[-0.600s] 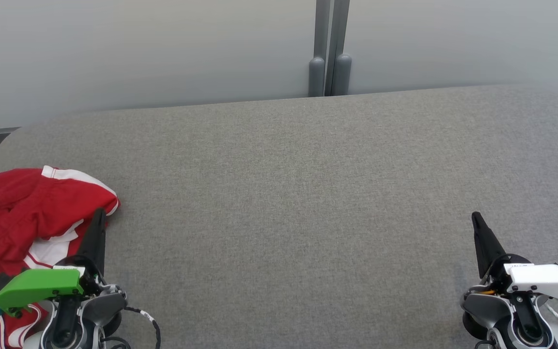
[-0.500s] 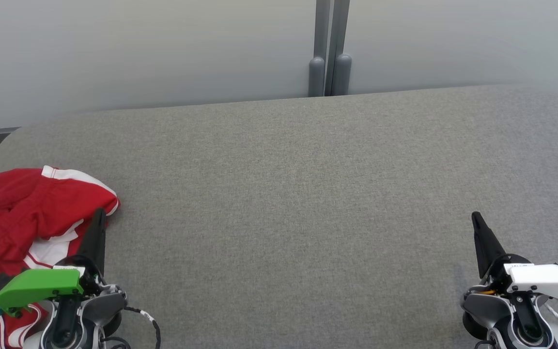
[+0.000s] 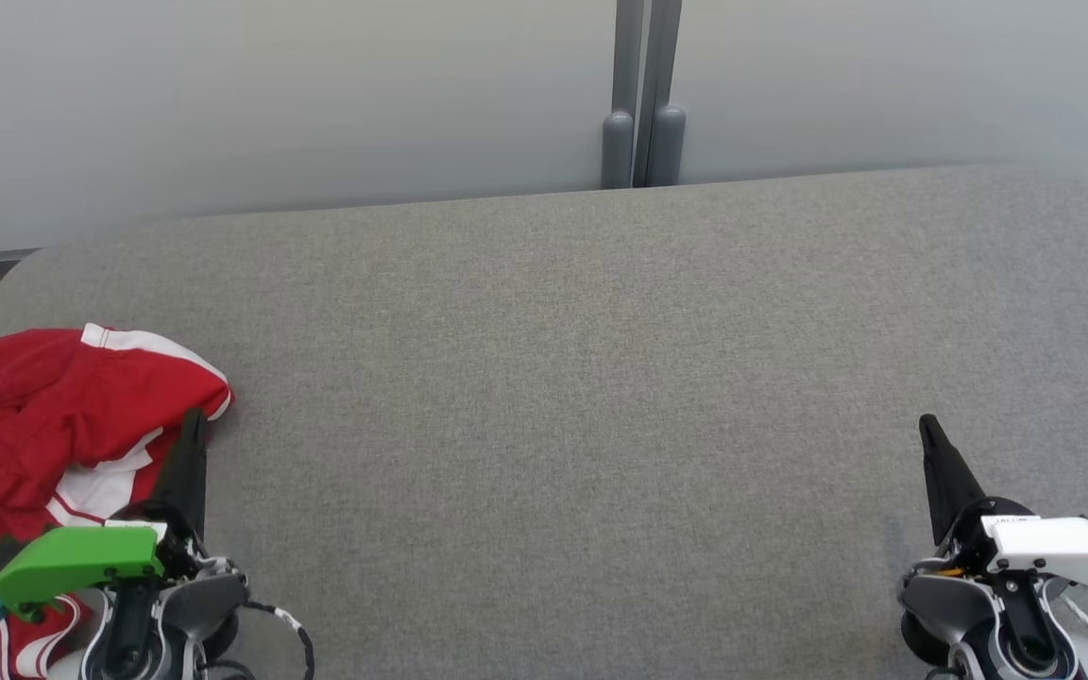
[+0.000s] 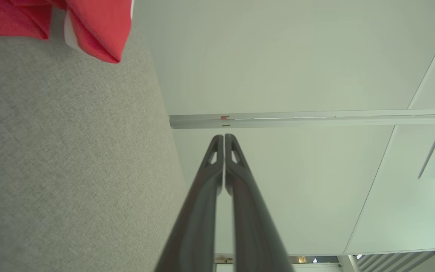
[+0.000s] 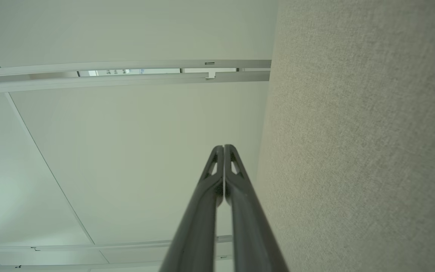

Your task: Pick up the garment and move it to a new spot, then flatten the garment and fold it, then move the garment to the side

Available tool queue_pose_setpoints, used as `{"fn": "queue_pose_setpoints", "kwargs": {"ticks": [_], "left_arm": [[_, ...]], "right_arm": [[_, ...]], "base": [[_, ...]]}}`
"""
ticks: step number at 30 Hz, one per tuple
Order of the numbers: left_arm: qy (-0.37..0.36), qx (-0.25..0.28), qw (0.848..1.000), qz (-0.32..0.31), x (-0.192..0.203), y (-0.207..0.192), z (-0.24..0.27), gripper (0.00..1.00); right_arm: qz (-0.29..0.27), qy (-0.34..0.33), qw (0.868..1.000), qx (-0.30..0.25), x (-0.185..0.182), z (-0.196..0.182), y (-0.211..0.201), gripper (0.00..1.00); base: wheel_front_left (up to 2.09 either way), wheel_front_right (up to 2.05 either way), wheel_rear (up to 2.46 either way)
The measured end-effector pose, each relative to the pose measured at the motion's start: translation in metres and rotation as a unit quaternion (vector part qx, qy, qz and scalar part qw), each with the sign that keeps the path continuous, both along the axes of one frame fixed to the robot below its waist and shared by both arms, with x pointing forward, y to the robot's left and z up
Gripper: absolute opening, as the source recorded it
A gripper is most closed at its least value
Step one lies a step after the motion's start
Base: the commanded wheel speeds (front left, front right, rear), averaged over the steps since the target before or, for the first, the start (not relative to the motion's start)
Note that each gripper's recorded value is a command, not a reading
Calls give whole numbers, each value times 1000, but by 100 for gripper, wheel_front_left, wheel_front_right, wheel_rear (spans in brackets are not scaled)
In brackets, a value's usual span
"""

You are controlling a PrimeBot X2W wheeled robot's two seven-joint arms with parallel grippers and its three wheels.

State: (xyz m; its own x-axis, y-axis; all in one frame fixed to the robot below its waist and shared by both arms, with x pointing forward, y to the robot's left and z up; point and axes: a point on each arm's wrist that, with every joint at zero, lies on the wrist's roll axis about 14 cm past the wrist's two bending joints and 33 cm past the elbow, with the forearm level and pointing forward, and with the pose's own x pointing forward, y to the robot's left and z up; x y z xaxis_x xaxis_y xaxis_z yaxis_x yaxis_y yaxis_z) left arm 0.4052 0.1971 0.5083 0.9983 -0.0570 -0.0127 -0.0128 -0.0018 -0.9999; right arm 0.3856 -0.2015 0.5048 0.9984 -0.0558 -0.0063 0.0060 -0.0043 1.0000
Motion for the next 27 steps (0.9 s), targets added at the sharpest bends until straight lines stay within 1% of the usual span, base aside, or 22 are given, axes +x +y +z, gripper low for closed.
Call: {"fn": "queue_pose_setpoints", "kwargs": {"ticks": [1,8,14,20,22,27], "left_arm": [[0,0,1000,0,0,0,0,100],[64,-10,998,2,-21,-2,-44,100],[67,3,998,8,-24,-4,-46,100],[66,28,997,16,-24,-3,-45,100],[68,53,996,18,-25,-2,-45,100],[71,90,993,18,-25,-4,-45,100]], "right_arm": [[0,0,1000,0,0,0,0,100],[-2,55,998,10,-17,-37,3,100],[-1,61,998,1,-19,-40,7,100],[0,63,998,-28,-19,-41,10,100],[1,61,997,-45,-17,-39,11,100],[4,62,995,-75,-17,-39,12,100]], "base": [[0,0,0],[0,0,0],[0,0,0],[0,0,0],[0,0,0],[0,0,0]]}}
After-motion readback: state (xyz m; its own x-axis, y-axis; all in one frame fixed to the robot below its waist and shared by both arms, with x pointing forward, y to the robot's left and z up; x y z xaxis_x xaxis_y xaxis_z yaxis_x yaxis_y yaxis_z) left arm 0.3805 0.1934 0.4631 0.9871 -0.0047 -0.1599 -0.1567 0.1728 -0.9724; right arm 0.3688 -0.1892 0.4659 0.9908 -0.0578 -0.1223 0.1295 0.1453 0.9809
